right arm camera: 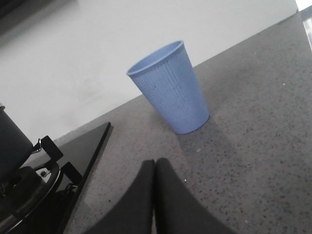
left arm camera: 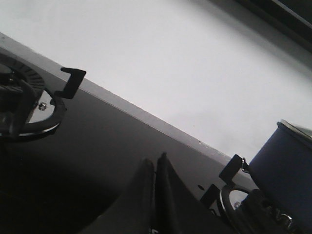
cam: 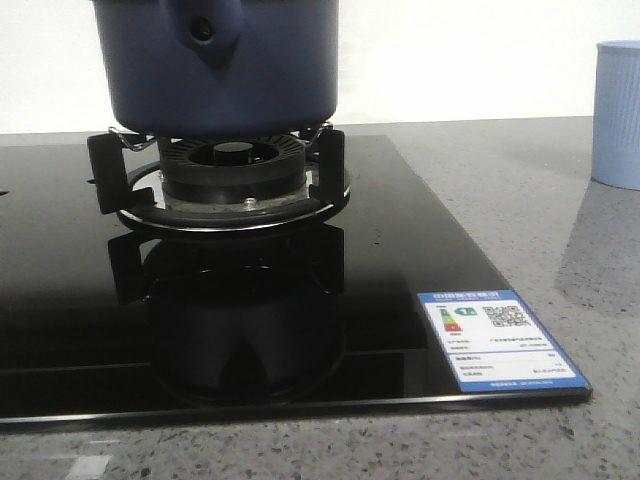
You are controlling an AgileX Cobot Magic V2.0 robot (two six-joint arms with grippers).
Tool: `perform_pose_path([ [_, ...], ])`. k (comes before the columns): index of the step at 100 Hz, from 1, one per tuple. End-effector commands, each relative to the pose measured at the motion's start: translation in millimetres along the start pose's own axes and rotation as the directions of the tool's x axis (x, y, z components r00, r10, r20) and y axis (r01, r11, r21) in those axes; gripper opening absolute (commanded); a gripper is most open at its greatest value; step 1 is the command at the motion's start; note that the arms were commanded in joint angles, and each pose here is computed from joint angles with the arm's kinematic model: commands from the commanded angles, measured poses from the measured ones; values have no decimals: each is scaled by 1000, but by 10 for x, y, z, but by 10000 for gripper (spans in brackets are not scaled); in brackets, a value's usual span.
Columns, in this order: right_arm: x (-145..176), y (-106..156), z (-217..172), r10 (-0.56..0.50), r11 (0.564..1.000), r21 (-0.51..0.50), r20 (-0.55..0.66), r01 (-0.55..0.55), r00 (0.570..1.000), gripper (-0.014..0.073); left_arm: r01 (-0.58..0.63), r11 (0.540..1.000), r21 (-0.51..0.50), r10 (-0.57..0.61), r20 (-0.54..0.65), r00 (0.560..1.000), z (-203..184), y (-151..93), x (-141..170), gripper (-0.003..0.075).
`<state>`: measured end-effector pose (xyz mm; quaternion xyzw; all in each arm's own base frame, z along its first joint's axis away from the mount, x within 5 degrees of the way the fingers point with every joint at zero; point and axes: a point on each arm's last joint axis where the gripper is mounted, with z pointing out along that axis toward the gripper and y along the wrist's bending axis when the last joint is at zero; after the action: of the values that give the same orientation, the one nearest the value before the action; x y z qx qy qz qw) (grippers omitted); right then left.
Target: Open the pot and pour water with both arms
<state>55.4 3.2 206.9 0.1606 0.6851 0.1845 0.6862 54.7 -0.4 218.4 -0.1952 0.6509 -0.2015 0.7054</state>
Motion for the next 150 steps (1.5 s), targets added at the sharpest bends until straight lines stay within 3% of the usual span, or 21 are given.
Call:
perform_pose_path([
  [1,-257,120,-56,-41,998,-31,116,45,992,-49,-24,998,60,19,90,996,-71,-180,-269,-20],
  [15,-458,254,-46,-131,991,-20,45,132,990,-49,-176,979,106,174,27,984,-97,-437,-525,-20],
  [25,-598,336,24,-145,989,-9,-15,144,989,-49,-333,935,126,334,9,942,-53,-602,-729,-20],
  [39,-848,466,171,-228,973,3,-72,229,971,-49,-440,885,149,448,-15,894,101,-809,-1013,-20],
  [56,-1085,609,372,-388,920,-25,-189,391,902,-49,-435,867,242,460,-59,886,371,-978,-1145,-20],
  [81,-1163,655,629,-400,914,-37,-236,403,886,-29,-408,837,365,481,-135,866,776,-1220,-1127,-11],
  [87,-1151,665,662,-402,914,-48,-238,402,884,35,-402,829,389,484,-139,864,852,-1286,-1121,39],
  [95,-1150,677,692,-404,914,-57,-229,402,886,208,-390,821,416,487,-157,859,969,-1368,-1082,163],
  [104,-1156,681,717,-405,914,-57,-217,402,888,428,-378,812,444,491,-170,855,1096,-1464,-1025,377],
  [107,-1156,680,728,-404,914,-56,-215,402,889,475,-375,810,451,492,-174,853,1133,-1490,-1000,460],
  [114,-1158,681,729,-405,914,-55,-213,402,889,524,-367,804,469,495,-184,849,1219,-1558,-940,571],
  [125,-1163,682,730,-405,914,-54,-207,403,891,524,-359,797,485,501,-200,842,1374,-1657,-824,581],
  [150,-1167,683,731,-405,914,-54,-203,403,892,524,-356,789,502,503,-195,842,1674,-1884,-603,529],
])
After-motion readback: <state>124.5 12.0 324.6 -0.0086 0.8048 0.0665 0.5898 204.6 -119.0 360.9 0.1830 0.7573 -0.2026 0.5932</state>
